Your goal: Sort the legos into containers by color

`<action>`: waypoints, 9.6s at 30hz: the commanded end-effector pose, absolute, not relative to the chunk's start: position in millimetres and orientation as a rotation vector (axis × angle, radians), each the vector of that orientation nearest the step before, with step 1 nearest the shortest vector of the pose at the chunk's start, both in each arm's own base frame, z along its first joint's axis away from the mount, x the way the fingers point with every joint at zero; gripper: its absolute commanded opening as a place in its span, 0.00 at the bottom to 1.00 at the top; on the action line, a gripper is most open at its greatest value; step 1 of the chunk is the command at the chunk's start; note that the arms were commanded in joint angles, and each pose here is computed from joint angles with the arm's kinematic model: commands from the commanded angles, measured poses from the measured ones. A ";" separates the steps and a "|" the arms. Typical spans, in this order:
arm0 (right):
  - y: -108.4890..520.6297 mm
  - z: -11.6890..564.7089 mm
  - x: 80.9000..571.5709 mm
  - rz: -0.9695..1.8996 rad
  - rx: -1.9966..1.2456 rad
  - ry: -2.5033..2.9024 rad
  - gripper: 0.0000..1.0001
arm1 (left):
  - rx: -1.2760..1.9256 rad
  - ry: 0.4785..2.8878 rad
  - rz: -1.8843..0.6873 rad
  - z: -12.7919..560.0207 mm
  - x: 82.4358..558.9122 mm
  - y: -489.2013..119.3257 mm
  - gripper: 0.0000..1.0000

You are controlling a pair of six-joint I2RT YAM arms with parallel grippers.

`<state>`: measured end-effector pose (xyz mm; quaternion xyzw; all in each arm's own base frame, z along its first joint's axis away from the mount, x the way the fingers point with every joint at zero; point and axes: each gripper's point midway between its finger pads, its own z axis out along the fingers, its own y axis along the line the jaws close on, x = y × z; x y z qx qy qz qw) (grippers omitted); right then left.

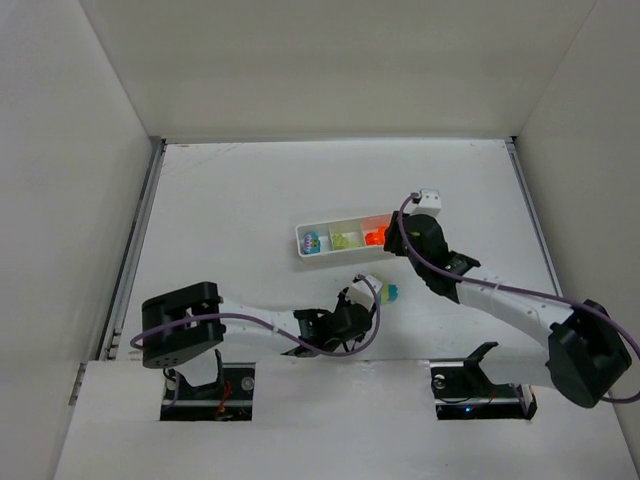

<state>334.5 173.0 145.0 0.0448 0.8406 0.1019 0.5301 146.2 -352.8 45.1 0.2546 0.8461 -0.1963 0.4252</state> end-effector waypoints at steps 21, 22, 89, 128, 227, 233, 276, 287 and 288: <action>172.4 160.8 323.6 0.340 0.149 1.927 0.52 | 0.623 2.082 -0.271 34.2 155.3 -350.6 0.32; 172.7 160.5 323.9 0.339 0.149 1.928 0.52 | 0.620 2.084 -0.268 33.7 156.3 -350.1 0.32; 254.9 79.9 174.8 0.591 -0.135 2.215 0.36 | 0.449 2.001 -0.579 137.7 361.9 -442.6 0.24; 281.8 32.9 187.0 0.420 -0.411 2.307 0.42 | 0.060 1.971 -0.528 169.8 294.0 -253.2 0.43; 160.1 160.2 317.2 0.375 0.230 1.937 0.55 | 0.372 2.039 -0.438 130.1 221.0 -329.9 0.15; 139.8 144.8 304.4 0.368 0.334 1.931 0.54 | 0.312 1.968 -0.534 174.6 268.6 -361.1 0.15; 182.5 86.6 233.9 0.459 0.283 2.137 0.82 | 0.092 2.061 -0.567 157.4 253.7 -279.4 0.49; 155.4 72.6 263.2 0.502 0.466 2.099 0.41 | 0.060 2.184 -0.790 107.8 192.8 -297.8 0.61; 154.2 72.2 266.2 0.510 0.482 2.093 0.40 | 0.057 2.186 -0.813 107.2 190.4 -302.9 0.62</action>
